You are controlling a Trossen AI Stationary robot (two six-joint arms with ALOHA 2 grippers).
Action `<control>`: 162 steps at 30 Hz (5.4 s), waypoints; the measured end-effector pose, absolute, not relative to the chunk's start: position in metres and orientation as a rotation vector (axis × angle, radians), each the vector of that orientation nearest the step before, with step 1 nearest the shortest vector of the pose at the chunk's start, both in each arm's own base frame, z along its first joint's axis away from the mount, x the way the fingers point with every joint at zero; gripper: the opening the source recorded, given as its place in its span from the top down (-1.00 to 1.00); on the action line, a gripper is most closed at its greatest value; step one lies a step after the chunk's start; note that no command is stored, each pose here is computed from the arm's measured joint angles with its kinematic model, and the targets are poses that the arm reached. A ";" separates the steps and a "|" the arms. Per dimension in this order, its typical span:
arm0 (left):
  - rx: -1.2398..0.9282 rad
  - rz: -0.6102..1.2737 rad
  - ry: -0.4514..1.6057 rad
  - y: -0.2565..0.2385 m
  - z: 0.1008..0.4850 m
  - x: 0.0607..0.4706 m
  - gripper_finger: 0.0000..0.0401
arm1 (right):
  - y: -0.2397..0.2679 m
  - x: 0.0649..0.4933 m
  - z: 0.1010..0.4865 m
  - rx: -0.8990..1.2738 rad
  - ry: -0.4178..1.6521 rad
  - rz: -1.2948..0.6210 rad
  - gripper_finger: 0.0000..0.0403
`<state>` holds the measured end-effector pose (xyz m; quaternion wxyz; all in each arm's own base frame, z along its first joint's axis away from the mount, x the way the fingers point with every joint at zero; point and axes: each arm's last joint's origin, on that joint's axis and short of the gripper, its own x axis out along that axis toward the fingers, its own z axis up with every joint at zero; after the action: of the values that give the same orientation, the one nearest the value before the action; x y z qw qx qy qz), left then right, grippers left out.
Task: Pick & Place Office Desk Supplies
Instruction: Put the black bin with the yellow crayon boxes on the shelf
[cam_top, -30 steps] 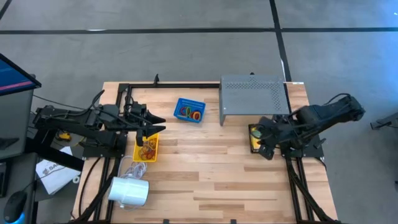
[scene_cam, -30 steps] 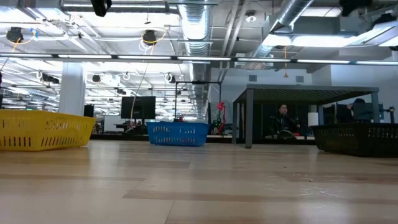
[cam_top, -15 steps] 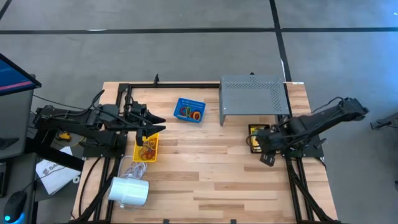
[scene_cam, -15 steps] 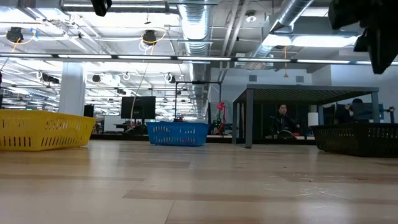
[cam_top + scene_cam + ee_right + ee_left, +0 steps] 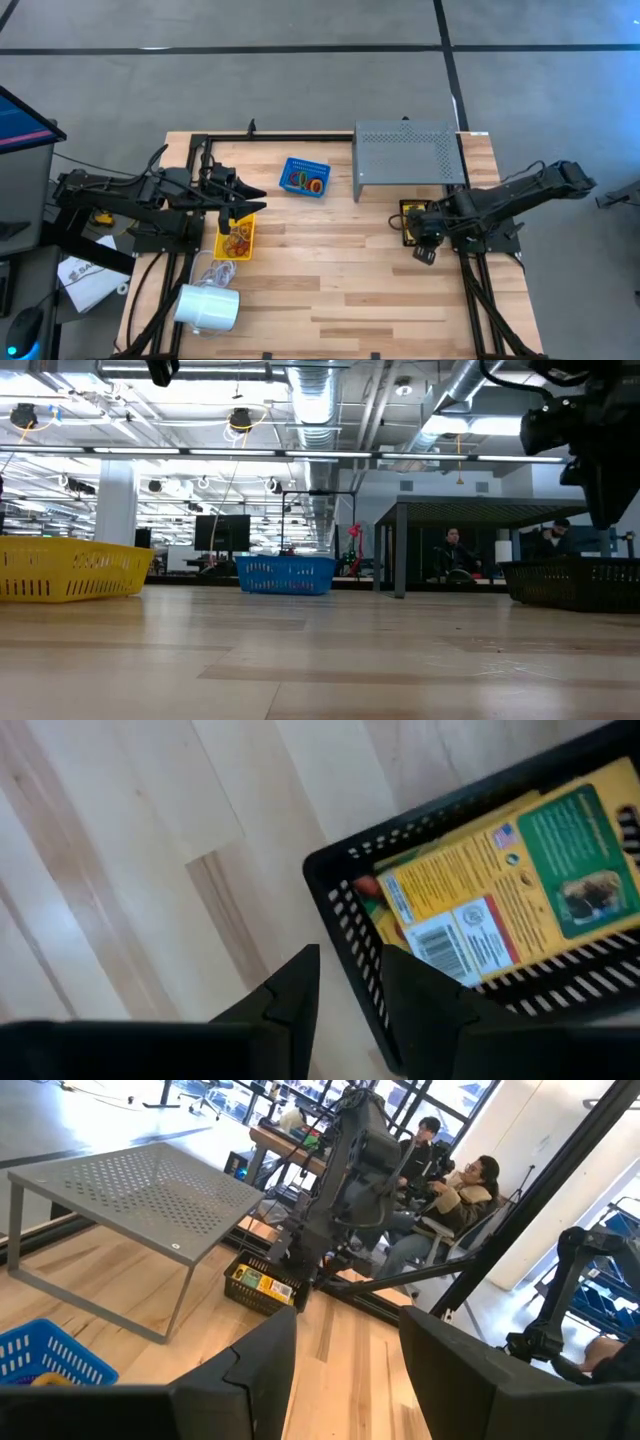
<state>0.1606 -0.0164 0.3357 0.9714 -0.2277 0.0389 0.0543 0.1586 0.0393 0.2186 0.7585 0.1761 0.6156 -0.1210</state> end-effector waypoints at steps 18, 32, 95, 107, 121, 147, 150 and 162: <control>-0.460 0.110 0.079 -0.016 0.336 0.161 0.14 | 0.034 0.164 0.195 0.367 1.449 -0.169 0.09; -0.467 0.111 0.078 -0.016 0.336 0.161 0.14 | 0.038 0.183 0.168 0.270 1.557 -0.121 0.25; -0.478 0.109 0.071 -0.016 0.336 0.161 0.14 | 0.107 0.209 0.213 0.366 1.567 -0.178 1.00; -0.475 0.110 0.075 -0.016 0.336 0.161 0.14 | 0.122 0.206 0.264 0.320 1.545 -0.242 1.00; -0.449 0.112 0.088 -0.016 0.335 0.161 0.14 | 0.110 0.203 0.324 0.203 1.512 -0.250 1.00; -0.446 0.111 0.087 -0.016 0.335 0.161 0.14 | 0.007 0.204 0.345 0.051 1.463 -0.211 1.00; -0.447 0.111 0.087 -0.016 0.335 0.161 0.14 | -0.005 0.204 0.345 0.026 1.467 -0.219 1.00; -0.447 0.111 0.087 -0.016 0.335 0.161 0.14 | -0.056 0.196 0.345 -0.010 1.504 -0.232 1.00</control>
<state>0.1606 -0.0164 0.3349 0.9727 -0.2214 0.0432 0.0552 0.1962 -0.0562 0.3455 0.7242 -0.0045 0.6815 -0.1051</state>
